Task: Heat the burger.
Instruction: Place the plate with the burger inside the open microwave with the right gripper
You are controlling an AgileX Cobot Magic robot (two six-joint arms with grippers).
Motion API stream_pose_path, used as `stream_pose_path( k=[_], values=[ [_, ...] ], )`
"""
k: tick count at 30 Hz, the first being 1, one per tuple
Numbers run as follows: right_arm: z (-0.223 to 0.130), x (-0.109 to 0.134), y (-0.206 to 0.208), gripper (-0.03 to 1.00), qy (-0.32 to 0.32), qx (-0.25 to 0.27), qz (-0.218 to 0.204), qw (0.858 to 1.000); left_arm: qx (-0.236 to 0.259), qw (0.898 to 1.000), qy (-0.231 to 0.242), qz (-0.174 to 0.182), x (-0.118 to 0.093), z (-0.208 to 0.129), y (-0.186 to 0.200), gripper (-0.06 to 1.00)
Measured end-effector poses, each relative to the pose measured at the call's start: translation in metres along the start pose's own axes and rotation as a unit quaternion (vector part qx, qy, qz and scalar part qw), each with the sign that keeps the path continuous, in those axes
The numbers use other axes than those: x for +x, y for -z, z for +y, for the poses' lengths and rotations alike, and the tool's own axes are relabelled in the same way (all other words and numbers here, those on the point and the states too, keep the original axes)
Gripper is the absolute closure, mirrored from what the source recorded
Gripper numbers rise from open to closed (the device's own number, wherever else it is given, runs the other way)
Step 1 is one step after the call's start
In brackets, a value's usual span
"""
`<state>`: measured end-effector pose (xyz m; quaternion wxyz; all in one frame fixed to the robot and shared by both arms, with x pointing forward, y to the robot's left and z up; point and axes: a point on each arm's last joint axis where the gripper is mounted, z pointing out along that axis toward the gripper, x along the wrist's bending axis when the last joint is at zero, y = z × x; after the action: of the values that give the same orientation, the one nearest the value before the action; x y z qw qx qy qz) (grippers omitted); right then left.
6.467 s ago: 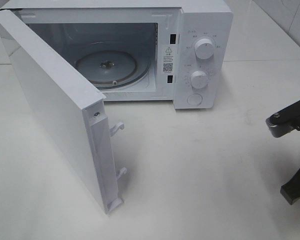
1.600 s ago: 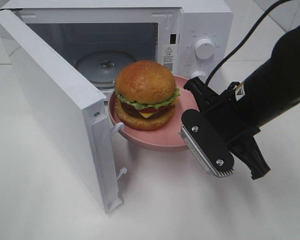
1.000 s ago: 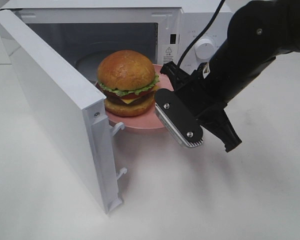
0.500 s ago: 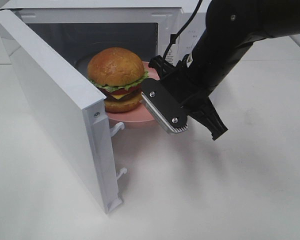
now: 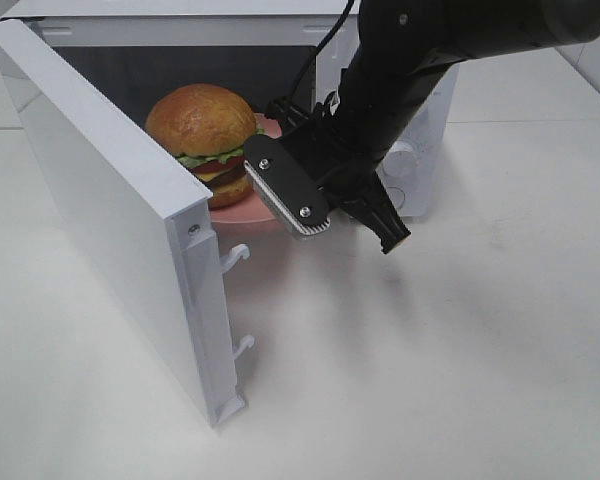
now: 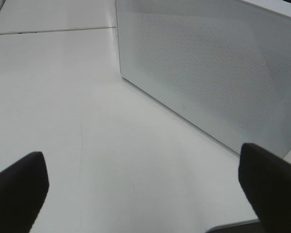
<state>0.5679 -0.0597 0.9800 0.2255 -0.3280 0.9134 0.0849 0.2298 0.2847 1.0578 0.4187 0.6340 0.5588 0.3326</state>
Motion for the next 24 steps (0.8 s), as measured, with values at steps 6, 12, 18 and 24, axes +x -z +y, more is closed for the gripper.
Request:
stream_pose_path(
  k=[6,12,18,24],
  values=[
    [0.0,-0.011,-0.006,0.94,-0.012,0.006,-0.007,1.0,0.0,1.0,0.0,0.0,0.0,0.0,0.0,-0.04],
    [0.001,-0.025,-0.016,0.94,-0.019,0.017,-0.018,1.0,0.0,1.0,0.0,0.0,0.0,0.0,0.0,-0.04],
    [0.0,-0.039,-0.026,0.94,-0.038,0.02,-0.03,0.999,0.0,1.0,0.0,0.0,0.0,0.0,0.0,-0.04],
    [-0.001,-0.049,-0.033,0.94,-0.048,0.023,-0.033,0.998,0.0,1.0,0.0,0.0,0.0,0.0,0.0,-0.04]
  ],
)
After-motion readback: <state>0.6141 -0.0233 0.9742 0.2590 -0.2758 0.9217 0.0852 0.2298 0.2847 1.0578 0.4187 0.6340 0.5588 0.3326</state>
